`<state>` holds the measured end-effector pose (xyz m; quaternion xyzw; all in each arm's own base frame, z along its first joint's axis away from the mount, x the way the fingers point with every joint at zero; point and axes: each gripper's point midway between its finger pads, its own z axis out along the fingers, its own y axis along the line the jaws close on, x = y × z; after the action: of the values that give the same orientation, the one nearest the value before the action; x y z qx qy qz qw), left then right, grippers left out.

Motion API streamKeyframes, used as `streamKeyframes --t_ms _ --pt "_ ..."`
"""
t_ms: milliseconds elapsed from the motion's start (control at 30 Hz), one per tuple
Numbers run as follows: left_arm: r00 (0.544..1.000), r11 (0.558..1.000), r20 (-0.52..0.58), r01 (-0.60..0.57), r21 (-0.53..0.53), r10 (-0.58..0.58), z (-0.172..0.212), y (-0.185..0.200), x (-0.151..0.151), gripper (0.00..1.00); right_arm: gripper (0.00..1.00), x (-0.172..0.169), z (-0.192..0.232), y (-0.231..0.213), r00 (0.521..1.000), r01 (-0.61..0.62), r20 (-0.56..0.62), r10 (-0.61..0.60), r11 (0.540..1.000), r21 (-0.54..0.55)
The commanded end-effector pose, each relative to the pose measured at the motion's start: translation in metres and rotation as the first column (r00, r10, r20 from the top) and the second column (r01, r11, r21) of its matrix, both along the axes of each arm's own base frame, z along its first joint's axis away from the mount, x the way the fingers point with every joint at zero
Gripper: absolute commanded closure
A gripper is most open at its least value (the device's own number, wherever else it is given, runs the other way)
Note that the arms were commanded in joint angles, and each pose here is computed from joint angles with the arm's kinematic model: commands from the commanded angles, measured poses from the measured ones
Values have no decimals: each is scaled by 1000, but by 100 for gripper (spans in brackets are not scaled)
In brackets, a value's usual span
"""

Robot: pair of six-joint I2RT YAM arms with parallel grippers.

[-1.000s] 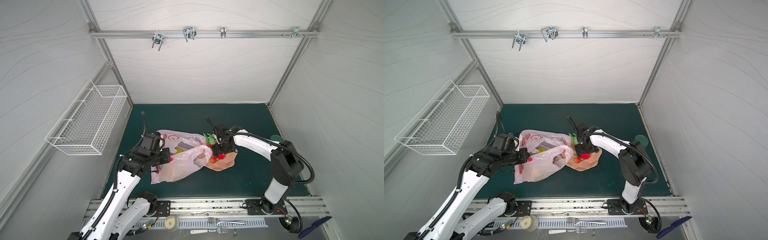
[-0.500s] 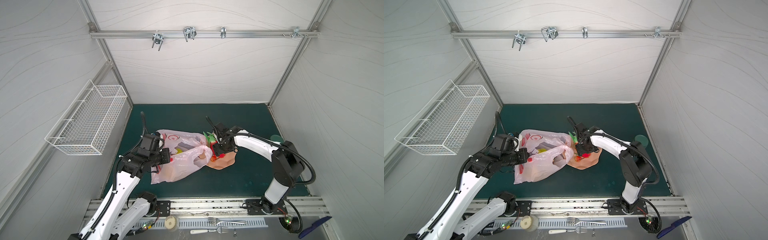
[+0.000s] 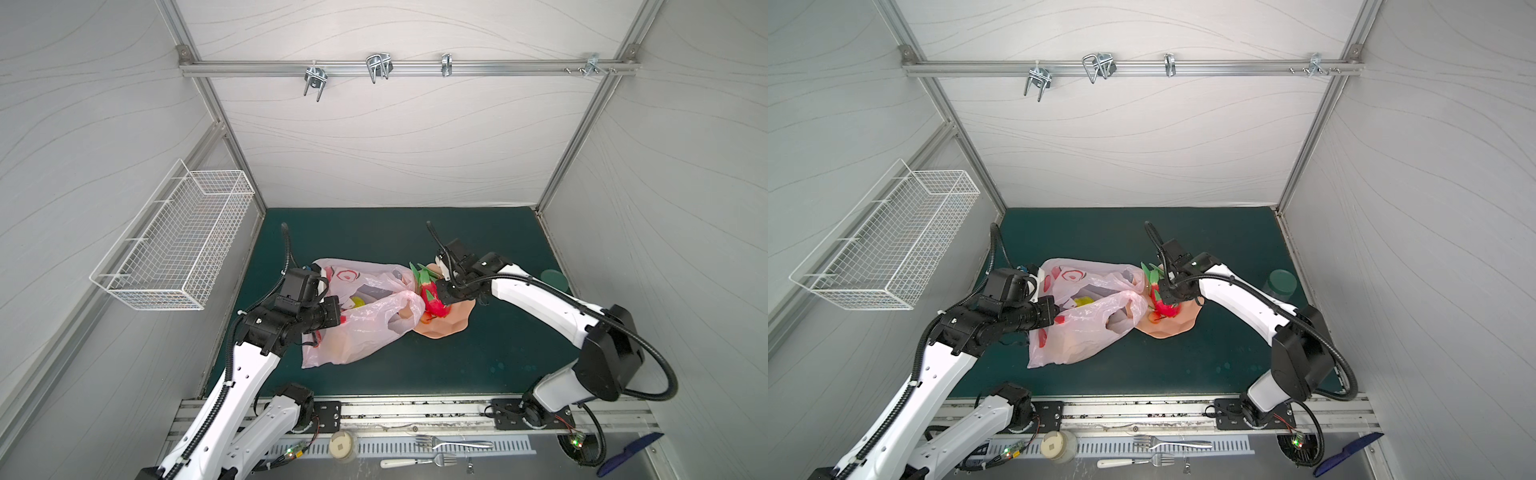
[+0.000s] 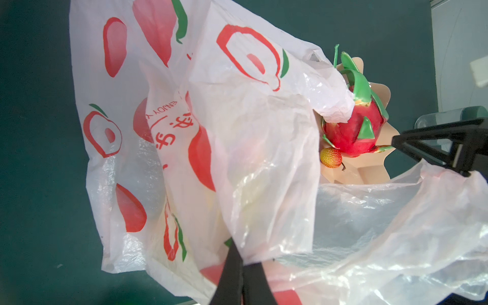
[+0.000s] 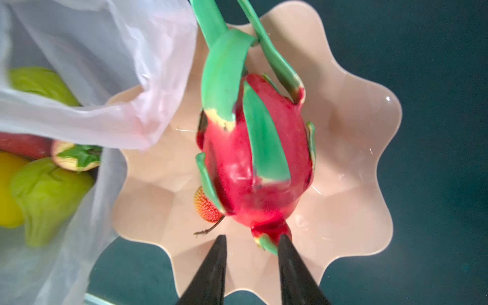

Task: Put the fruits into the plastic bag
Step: 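Close the right gripper on the red dragon fruit and adjust grip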

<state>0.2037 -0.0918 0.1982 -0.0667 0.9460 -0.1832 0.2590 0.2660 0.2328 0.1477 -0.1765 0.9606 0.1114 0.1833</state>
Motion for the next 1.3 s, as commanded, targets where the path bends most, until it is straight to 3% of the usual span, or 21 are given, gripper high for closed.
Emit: streamKeyframes --t_ms 0,133,167,233,367,433,667,1267 --pt "998 999 58 15 -44 -12 16 -8 8 100 67 -2 27 8 1000 20 6 -21 992 126" --pt "998 998 60 23 -54 -19 17 -11 10 100 66 -3 27 14 1000 11 -1 -11 986 165" --pt "998 998 61 24 -57 -21 18 -12 11 100 60 -3 23 11 1000 18 -16 -16 989 147" --pt "998 998 60 25 -57 -22 18 -12 11 100 35 -3 11 2 998 52 -42 -48 994 97" --pt "998 998 58 33 -61 -29 17 -13 10 100 8 5 -4 -1 999 40 -23 -38 997 61" --pt "998 997 55 41 -66 -37 17 -15 10 100 1 8 -10 2 1000 11 -21 -11 999 41" --pt "997 994 43 66 -85 -63 10 -20 8 100 1 22 -37 12 998 -55 -30 55 998 -13" --pt "997 994 17 77 -80 -76 1 -20 4 100 1 37 -82 9 997 -72 -5 72 986 -153"
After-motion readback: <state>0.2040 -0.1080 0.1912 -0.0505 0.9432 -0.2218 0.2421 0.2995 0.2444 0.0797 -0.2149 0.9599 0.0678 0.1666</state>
